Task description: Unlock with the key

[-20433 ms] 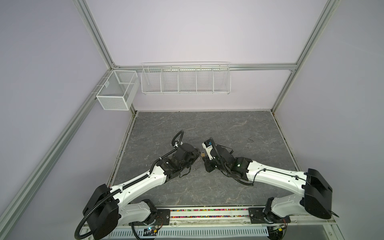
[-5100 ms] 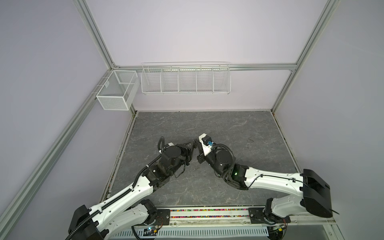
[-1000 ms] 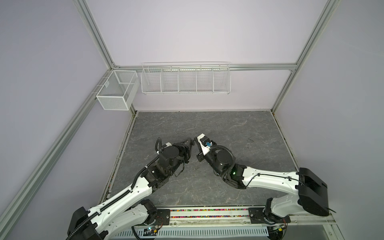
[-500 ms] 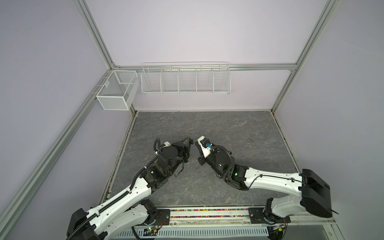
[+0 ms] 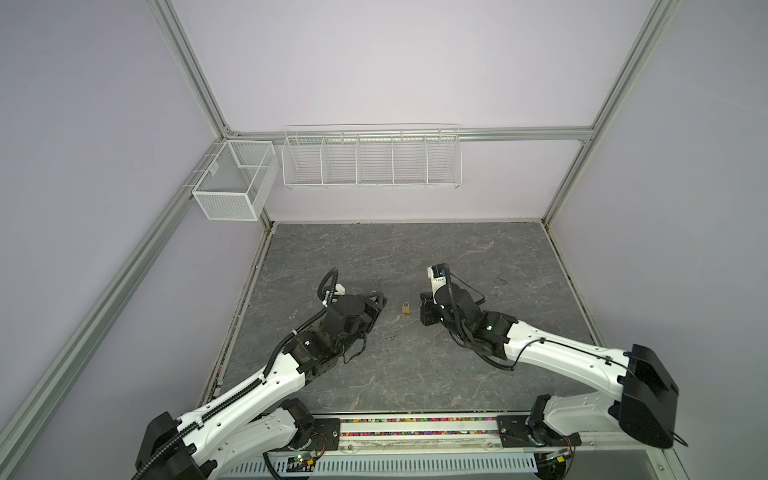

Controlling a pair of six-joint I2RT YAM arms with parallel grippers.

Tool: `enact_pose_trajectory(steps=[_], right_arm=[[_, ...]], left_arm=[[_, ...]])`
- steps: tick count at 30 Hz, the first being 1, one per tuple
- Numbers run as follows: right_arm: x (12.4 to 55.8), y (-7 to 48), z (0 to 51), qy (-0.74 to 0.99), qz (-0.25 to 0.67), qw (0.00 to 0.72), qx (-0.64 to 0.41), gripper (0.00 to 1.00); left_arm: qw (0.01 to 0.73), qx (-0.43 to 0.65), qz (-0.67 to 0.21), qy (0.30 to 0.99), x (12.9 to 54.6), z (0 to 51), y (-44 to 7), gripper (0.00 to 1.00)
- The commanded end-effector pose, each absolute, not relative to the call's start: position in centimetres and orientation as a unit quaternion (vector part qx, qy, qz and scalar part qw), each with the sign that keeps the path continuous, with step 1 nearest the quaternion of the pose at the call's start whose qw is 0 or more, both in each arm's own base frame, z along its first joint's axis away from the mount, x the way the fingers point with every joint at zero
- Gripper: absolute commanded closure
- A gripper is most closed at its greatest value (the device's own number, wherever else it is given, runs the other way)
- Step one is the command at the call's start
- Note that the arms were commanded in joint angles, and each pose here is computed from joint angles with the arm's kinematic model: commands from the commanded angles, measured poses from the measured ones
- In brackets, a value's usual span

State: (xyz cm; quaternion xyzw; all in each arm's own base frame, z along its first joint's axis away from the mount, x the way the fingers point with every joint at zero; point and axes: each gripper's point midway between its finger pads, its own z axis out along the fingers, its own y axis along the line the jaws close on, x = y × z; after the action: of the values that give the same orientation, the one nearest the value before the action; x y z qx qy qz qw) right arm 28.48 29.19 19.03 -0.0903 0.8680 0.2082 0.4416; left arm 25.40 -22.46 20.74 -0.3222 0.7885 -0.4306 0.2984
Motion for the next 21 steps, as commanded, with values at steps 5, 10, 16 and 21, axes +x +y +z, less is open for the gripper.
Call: enact_pose_trajectory(steps=[5,10,16,21], right_arm=[[27.9,28.9,20.1,0.865,0.281,0.415,-0.029,0.93],[28.2,28.7,22.1,0.867,0.279,0.412,-0.009,0.93],[27.4,30.3,22.0,0.869,0.309,0.385,-0.016,0.93],[26.5,31.0,23.0,0.865,0.319,0.386,-0.03,0.93]], left_arm=[[0.314,-0.184,-0.428,0.827,23.7,20.4,-27.3,1.0],[0.338,-0.122,-0.422,0.832,22.8,20.8,-29.3,1.0],[0.349,-0.107,-0.44,0.82,23.2,21.5,-30.4,1.0],[0.361,-0.107,-0.413,0.829,23.8,21.1,-30.2,1.0]])
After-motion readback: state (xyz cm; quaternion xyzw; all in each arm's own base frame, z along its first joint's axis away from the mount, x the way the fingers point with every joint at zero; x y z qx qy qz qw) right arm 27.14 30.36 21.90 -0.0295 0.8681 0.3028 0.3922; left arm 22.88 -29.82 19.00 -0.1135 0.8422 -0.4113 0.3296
